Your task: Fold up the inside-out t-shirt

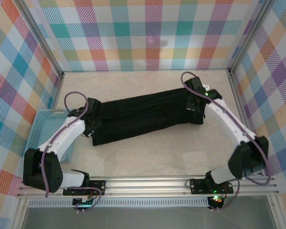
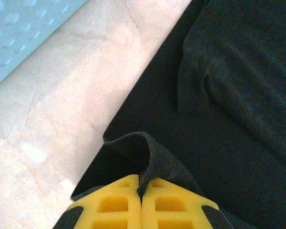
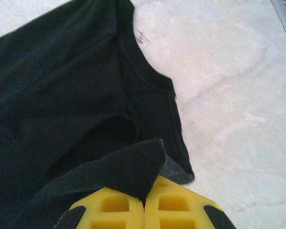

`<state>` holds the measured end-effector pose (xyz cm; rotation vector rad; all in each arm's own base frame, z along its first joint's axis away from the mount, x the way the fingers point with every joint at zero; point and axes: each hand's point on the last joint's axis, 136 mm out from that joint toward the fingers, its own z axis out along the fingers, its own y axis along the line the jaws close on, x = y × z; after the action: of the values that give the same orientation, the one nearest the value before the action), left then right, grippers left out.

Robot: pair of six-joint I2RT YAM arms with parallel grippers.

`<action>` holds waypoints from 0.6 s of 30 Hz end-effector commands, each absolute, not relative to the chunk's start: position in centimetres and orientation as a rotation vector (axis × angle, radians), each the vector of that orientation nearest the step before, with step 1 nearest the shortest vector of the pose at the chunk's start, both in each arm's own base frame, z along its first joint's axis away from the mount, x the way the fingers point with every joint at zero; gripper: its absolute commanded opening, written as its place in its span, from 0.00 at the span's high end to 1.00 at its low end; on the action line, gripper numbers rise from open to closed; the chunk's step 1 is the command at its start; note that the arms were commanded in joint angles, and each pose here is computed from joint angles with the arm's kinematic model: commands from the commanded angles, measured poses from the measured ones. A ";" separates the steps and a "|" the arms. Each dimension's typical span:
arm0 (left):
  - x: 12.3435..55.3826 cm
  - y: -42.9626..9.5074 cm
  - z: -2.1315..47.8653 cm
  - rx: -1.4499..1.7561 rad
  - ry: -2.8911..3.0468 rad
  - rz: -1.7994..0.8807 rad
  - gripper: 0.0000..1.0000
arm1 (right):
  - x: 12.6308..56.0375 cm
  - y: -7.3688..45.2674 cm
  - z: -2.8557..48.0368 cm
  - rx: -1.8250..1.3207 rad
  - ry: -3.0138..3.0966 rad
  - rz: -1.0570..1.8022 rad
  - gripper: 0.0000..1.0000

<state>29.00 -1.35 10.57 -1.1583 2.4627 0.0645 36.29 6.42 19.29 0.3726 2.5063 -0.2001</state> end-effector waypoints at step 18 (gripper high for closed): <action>38.2 2.3 7.2 -1.238 2.470 0.165 1.00 | 51.0 9.4 14.8 0.225 2.521 -0.182 0.93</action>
<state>37.03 1.56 7.10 -1.2576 2.4776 0.1405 49.26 8.86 14.49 0.2699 2.5422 -0.2153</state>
